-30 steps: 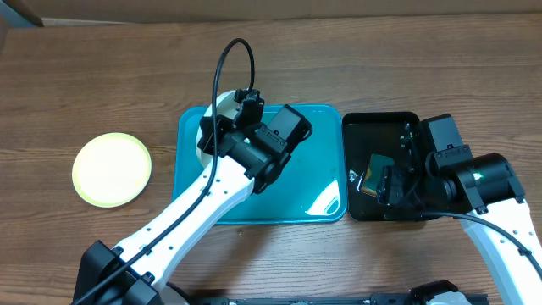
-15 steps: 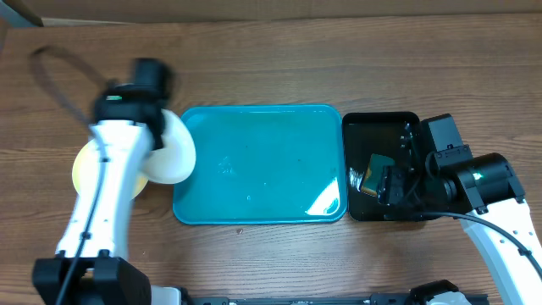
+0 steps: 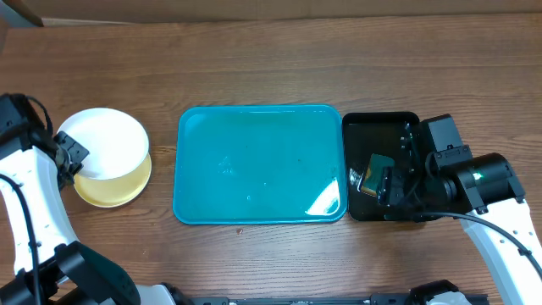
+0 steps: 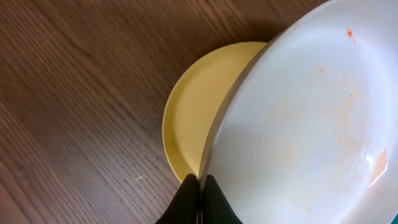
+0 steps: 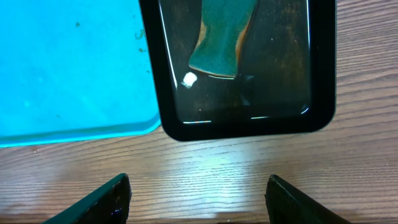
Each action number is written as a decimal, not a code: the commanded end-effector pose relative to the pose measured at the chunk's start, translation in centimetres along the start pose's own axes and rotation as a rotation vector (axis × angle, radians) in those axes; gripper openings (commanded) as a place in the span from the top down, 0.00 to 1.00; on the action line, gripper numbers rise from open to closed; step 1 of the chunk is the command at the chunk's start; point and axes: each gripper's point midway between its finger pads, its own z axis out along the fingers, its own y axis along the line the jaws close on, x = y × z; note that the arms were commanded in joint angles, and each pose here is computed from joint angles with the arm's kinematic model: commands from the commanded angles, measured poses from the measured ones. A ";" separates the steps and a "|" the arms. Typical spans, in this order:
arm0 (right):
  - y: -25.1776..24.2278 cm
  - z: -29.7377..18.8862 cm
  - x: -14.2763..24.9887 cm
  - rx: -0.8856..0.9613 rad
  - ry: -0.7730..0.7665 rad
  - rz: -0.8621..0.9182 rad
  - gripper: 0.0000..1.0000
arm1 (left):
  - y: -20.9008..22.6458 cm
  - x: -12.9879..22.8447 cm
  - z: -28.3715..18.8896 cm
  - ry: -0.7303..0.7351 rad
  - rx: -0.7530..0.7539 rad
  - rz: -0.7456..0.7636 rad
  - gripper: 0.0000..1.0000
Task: Clean dirty plates on tray and stack at the side
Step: 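Carry the white plate left and stack it on the plates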
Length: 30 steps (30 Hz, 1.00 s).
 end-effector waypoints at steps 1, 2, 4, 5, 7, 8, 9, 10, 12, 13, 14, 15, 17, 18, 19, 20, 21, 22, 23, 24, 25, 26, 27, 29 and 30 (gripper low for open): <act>0.0 0.1 0.1 0.005 -0.002 -0.005 0.28 | 1.1 0.6 1.5 0.030 -0.015 -0.009 0.96; 0.0 0.1 0.1 0.004 -0.002 -0.005 0.28 | 1.5 0.6 1.8 0.029 -0.031 -0.014 0.96; 0.0 0.1 0.1 0.004 -0.003 -0.005 0.27 | 2.1 0.7 2.2 0.035 -0.058 -0.017 0.96; 0.0 0.1 0.1 0.004 -0.003 -0.005 0.27 | 2.1 0.7 2.5 0.036 -0.062 -0.016 0.96; 0.0 0.1 0.1 0.004 -0.003 -0.005 0.27 | 2.1 0.9 3.0 0.043 -0.065 -0.015 0.96; 0.0 0.1 0.1 0.004 -0.003 -0.005 0.27 | 2.1 1.0 3.3 0.053 -0.068 -0.014 0.96; 0.0 0.1 0.1 0.004 -0.003 -0.005 0.27 | 2.1 1.2 3.6 0.060 -0.071 -0.013 0.96; 0.0 0.1 0.1 0.004 -0.003 -0.005 0.27 | 2.2 1.3 3.9 0.070 -0.075 -0.011 0.96; 0.0 0.1 0.1 0.004 -0.003 -0.005 0.27 | 2.2 1.6 4.4 0.087 -0.082 -0.008 0.96; 0.0 0.1 0.1 0.004 -0.003 -0.005 0.27 | 2.2 1.6 4.5 0.091 -0.082 -0.008 0.96; 0.0 0.1 0.1 0.004 -0.003 -0.005 0.27 | 2.2 1.7 4.6 0.094 -0.084 -0.008 0.94; 0.0 0.1 0.1 0.004 -0.003 -0.005 0.27 | 2.2 1.7 4.6 0.095 -0.084 -0.007 0.89; 0.0 0.1 0.1 0.004 -0.003 -0.005 0.27 | 2.2 1.6 4.6 0.094 -0.084 -0.005 0.69; 0.0 0.1 0.1 0.004 -0.004 -0.005 0.27 | 2.2 1.7 4.6 0.095 -0.083 0.000 0.58; 0.0 0.1 0.1 0.003 -0.005 -0.005 0.27 | 2.2 1.7 4.6 0.098 -0.084 0.000 0.51; 0.0 0.1 0.0 0.003 -0.006 -0.005 0.26 | 2.2 1.8 4.6 0.099 -0.084 0.000 0.43; 0.0 0.1 0.0 0.003 -0.007 -0.005 0.26 | 2.2 1.8 4.5 0.101 -0.080 0.000 0.35; 0.0 0.1 0.0 0.003 -0.007 -0.005 0.26 | 2.1 1.9 4.5 0.106 -0.073 -0.001 0.30; 0.0 0.1 0.0 0.003 -0.007 -0.005 0.23 | 1.6 2.2 4.4 0.119 -0.046 0.000 0.28; 0.0 0.1 0.0 0.002 -0.009 -0.006 0.21 | 1.1 2.4 4.3 0.126 -0.022 0.000 0.27; 0.1 0.1 -0.1 0.000 -0.013 -0.006 0.16 | 0.3 2.6 4.0 0.133 0.017 0.003 0.26; 0.2 0.1 -0.4 -0.004 -0.022 -0.007 0.13 | -0.5 2.8 3.7 0.137 0.054 0.008 0.24; 0.3 0.0 -0.7 -0.009 -0.034 -0.008 0.11 | -1.4 2.9 3.3 0.138 0.090 0.018 0.23; 0.8 0.0 -1.7 -0.028 -0.076 -0.011 0.09 | -3.0 3.2 2.2 0.127 0.147 0.054 0.21; 1.1 -0.1 -2.4 -0.041 -0.106 -0.013 0.08 | -4.1 3.4 1.5 0.114 0.175 0.091 0.20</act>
